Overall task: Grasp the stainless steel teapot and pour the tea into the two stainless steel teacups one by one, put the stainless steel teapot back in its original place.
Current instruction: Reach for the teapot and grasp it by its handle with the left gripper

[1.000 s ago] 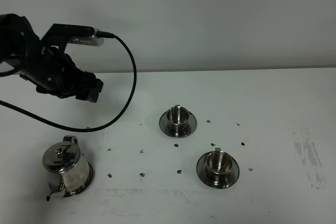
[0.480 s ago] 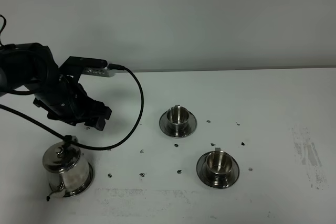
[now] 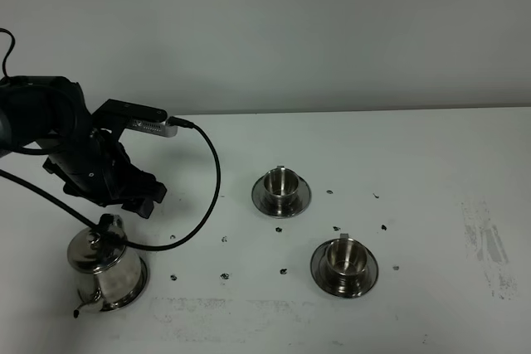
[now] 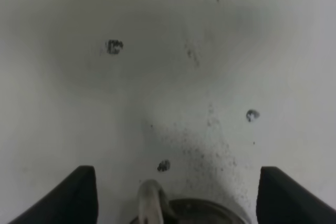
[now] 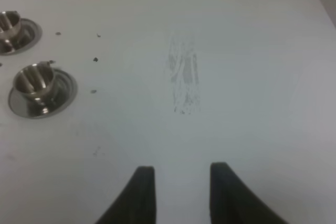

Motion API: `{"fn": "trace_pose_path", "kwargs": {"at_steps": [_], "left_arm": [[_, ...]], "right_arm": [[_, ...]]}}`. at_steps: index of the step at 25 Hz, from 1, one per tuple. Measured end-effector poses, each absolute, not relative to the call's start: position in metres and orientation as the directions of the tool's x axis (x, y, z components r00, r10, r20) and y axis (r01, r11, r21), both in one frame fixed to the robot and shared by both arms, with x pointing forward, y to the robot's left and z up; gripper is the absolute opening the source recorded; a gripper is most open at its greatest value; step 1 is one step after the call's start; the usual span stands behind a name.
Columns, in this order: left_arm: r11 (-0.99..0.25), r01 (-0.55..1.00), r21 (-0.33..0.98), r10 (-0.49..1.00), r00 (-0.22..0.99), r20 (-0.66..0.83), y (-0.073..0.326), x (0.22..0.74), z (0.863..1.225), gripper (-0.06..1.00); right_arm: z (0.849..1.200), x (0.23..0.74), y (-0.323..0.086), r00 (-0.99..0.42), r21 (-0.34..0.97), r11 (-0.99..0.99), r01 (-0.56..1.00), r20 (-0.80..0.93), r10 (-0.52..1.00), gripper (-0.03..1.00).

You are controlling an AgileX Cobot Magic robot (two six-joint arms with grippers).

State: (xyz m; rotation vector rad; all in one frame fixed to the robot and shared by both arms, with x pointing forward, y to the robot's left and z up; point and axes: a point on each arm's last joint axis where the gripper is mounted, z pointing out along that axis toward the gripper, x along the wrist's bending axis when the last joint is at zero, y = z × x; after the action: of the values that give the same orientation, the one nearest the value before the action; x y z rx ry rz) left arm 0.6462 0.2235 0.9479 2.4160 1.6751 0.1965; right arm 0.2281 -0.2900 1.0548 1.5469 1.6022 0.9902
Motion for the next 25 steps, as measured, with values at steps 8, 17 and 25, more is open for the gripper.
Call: {"fn": "trace_pose_path", "kwargs": {"at_steps": [8, 17, 25], "left_arm": [[-0.318, 0.919, 0.233, 0.946, 0.322, 0.022, 0.239, 0.649, 0.946, 0.64], [-0.338, 0.914, 0.223, 0.941, 0.334, 0.057, 0.244, 0.652, 0.94, 0.64], [-0.378, 0.902, 0.209, 0.926, 0.366, 0.094, 0.247, 0.652, 0.94, 0.64]], "right_arm": [[1.055, 0.228, -0.29, -0.052, 0.882, -0.001, 0.472, 0.029, 0.998, 0.24], [1.055, 0.228, -0.29, -0.052, 0.882, -0.001, 0.472, 0.029, 0.998, 0.24], [1.055, 0.228, -0.29, -0.052, 0.882, -0.001, 0.472, 0.029, 0.998, 0.24]]}}
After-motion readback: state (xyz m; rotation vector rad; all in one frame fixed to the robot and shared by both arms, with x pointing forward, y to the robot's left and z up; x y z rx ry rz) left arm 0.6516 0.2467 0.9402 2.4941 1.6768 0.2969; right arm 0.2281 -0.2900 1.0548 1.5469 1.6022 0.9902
